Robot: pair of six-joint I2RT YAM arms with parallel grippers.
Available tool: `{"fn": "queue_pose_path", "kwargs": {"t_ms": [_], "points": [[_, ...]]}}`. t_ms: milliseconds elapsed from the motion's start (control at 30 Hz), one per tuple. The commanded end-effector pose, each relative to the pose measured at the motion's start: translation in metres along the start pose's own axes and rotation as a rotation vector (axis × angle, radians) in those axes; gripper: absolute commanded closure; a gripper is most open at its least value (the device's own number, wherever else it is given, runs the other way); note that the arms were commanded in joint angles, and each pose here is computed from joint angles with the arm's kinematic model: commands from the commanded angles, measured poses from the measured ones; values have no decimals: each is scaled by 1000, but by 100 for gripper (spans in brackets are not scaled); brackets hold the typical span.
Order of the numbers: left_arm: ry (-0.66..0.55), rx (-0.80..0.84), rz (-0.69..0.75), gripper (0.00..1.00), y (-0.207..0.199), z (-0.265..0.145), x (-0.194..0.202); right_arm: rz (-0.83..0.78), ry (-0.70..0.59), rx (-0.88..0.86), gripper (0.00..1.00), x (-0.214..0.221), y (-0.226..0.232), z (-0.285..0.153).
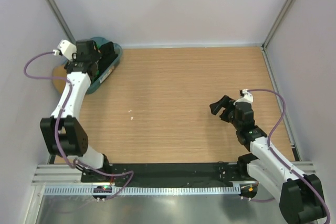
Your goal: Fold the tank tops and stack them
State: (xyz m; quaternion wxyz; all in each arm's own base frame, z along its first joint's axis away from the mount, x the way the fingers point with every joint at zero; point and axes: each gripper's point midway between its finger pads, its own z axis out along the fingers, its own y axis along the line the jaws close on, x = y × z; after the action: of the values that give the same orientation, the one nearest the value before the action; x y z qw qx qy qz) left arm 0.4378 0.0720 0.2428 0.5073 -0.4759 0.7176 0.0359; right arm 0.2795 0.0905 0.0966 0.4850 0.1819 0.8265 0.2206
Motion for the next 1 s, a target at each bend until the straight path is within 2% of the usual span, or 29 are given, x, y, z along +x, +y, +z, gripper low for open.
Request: {"fn": "queue_pose_path", "kwargs": {"t_ms": [0,133,267,467,567,600,667,700,767,800,833,967], "points": [[-11,-128,62,13,14,29,-12,-15,-13,-38,12,-2,7,0],[19,-212,79,27,26,68,-13,-18,-5,-39,12,-1,8,1],[-1,-286,168,26,37,98,-8,-19,-4,-34,12,-1,7,2],[74,-356,209,28,59,132,14,-20,7,-28,12,0,7,4],[128,-365,215,34,67,146,32,-22,11,-26,12,1,6,5],[135,-370,212,44,70,150,33,-22,11,-28,12,1,7,5],[158,-378,213,52,76,157,41,-22,10,-27,12,1,7,5],[160,-376,202,62,78,161,39,-25,9,-26,12,1,6,5],[211,-355,191,72,82,172,49,-30,6,-32,11,-1,8,5],[219,-359,170,94,86,176,42,-31,24,-61,12,2,13,4],[241,-338,152,100,84,177,42,-32,22,-62,11,2,13,4],[158,-293,142,100,71,164,10,-34,27,-60,12,4,13,5]]}}
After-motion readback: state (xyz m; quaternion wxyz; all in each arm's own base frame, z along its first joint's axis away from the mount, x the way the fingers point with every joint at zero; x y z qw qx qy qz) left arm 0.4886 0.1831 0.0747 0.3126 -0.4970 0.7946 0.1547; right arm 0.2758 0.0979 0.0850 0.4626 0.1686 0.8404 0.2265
